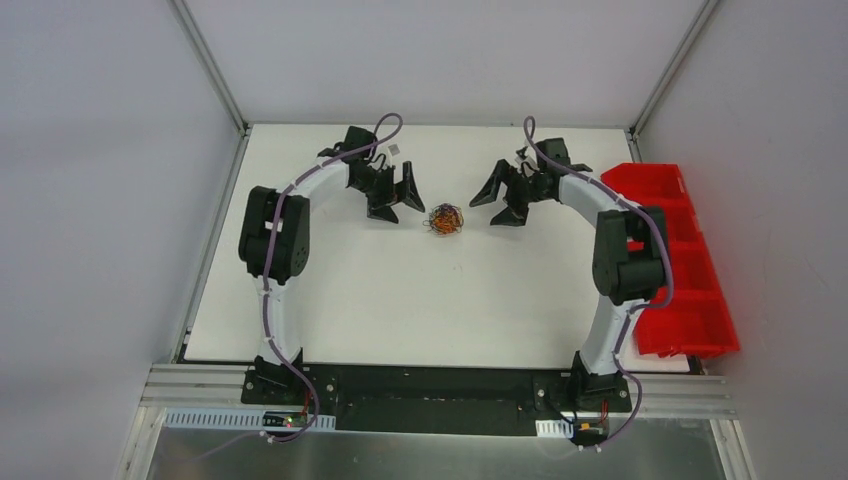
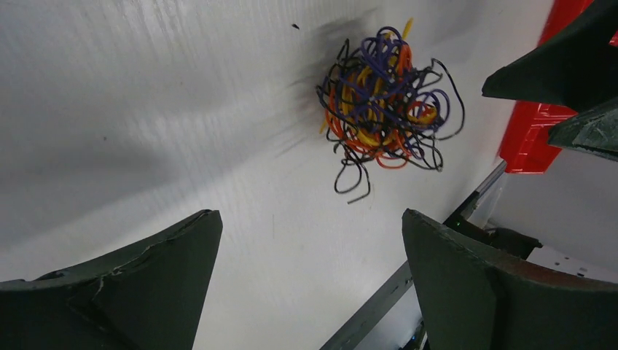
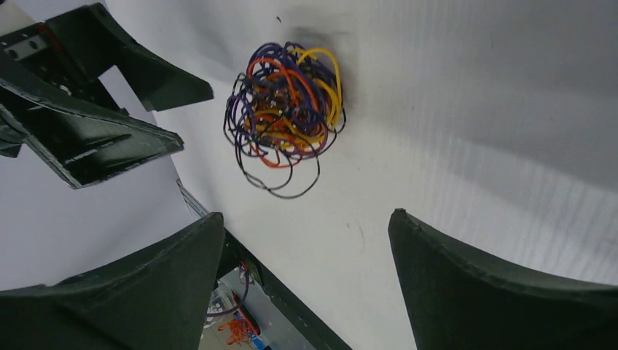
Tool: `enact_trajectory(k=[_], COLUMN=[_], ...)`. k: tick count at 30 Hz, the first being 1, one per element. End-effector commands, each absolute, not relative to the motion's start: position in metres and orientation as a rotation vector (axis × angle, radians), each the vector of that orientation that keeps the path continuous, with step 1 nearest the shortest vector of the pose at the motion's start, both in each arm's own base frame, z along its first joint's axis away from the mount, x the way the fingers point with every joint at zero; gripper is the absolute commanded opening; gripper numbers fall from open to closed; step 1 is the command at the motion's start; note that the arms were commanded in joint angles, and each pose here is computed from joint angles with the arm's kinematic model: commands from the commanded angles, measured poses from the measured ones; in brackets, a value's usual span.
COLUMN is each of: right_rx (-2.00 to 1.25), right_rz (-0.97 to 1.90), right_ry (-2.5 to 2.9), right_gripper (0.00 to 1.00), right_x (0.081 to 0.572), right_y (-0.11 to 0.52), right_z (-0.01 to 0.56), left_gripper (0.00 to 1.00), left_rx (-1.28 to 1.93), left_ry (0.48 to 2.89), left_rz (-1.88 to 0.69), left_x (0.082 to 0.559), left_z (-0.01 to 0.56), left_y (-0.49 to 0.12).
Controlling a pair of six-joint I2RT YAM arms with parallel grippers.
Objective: Untangle the cables
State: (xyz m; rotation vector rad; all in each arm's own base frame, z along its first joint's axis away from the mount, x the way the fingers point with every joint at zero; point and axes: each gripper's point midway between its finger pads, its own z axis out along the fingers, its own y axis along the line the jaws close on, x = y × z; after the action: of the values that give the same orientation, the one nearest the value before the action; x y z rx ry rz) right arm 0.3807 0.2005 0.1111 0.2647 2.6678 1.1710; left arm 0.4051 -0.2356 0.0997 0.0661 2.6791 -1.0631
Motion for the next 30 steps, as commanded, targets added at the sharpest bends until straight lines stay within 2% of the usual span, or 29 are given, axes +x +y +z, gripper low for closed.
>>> enact_trajectory(k=[1, 5, 9, 12, 16, 19, 23, 24, 30], right_rx=[0.249, 0.258, 0.264, 0.241, 0.230, 0.219, 0.130, 0.109, 0.131], right_rz=[1.264, 1.302, 1.319, 1.316, 1.322, 1.334, 1.288, 1.261, 1.046], right_ry=[2.580, 2.603, 2.610, 2.596, 2.594, 2.589, 2.561, 2.552, 2.541], right_gripper=[0.82, 0.73, 0.69, 0.64, 0.51, 0.35, 0.06, 0.00, 0.00], right_x=[0.415, 0.420, 0.420, 0.423, 0.425, 0.424, 0.411, 0.408, 0.391], right_y=[0.225, 0.241, 0.251, 0.258, 0.269, 0.271, 0.257, 0.251, 0.187], right_z=[0.113, 0.087, 0.066, 0.057, 0.047, 0.053, 0.086, 0.095, 0.130], left_gripper=[1.00, 0.90, 0.74, 0.70, 0.60, 0.41, 0.00, 0.00, 0.00], left_rx=[0.051, 0.012, -0.037, -0.056, -0.046, -0.024, 0.062, 0.067, 0.068], left_ry=[2.582, 2.609, 2.591, 2.597, 2.607, 2.594, 2.532, 2.521, 2.447], left_rz=[-1.243, -1.295, -1.419, -1.465, -1.479, -1.491, -1.478, -1.455, -1.231], left_x=[0.424, 0.419, 0.418, 0.417, 0.416, 0.413, 0.402, 0.400, 0.394], left_z=[0.106, 0.079, 0.061, 0.050, 0.040, 0.051, 0.086, 0.096, 0.148], left_y=[-0.267, -0.276, -0.290, -0.304, -0.316, -0.318, -0.305, -0.297, -0.227])
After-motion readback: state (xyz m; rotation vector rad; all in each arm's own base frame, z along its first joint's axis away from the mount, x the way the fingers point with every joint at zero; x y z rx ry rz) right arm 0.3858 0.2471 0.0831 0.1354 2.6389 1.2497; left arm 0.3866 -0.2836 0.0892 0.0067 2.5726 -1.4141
